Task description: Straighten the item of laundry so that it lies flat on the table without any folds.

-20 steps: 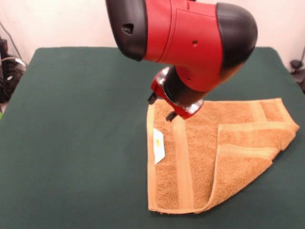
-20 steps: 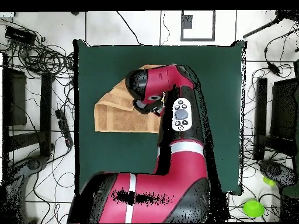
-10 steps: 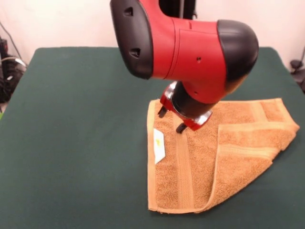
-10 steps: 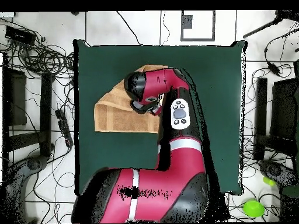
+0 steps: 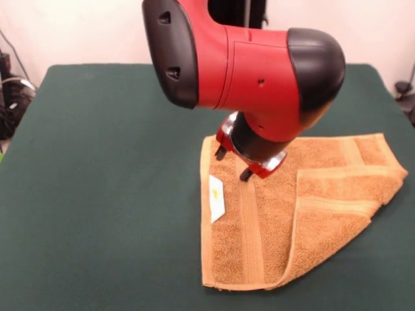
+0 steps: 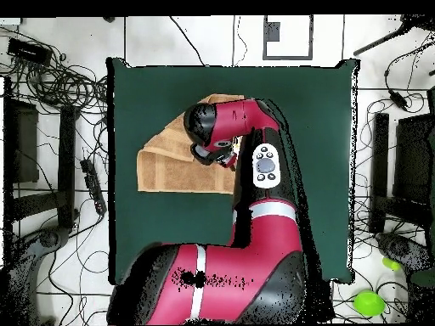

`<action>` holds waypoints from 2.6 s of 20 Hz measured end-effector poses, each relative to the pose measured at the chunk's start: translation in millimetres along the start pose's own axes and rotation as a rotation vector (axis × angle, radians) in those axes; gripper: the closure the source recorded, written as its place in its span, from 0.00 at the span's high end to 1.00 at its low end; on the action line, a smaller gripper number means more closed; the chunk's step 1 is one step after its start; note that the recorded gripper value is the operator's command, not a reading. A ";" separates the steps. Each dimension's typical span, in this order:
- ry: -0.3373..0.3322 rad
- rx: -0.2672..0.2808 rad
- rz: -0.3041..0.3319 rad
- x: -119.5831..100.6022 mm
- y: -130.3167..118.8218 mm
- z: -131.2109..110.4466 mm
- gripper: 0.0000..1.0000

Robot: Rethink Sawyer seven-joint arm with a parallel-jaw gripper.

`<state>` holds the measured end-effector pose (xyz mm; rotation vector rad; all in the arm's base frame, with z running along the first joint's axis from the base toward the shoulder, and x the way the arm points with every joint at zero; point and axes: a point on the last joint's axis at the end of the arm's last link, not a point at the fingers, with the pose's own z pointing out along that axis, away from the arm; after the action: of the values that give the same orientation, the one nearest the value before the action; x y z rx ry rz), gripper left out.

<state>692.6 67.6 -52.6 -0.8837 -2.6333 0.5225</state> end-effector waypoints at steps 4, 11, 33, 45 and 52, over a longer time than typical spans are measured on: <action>0.003 0.018 0.000 0.1 1.7 -0.4 1.00; -0.025 0.107 -0.013 3.2 10.6 -1.1 1.00; -0.073 0.270 -0.010 -2.0 4.1 8.1 1.00; -0.029 0.282 0.012 -10.4 -19.9 19.9 1.00; -0.008 0.296 0.020 -12.3 -33.1 27.1 1.00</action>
<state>674.2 28.8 -64.4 -0.8146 -2.4676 0.8942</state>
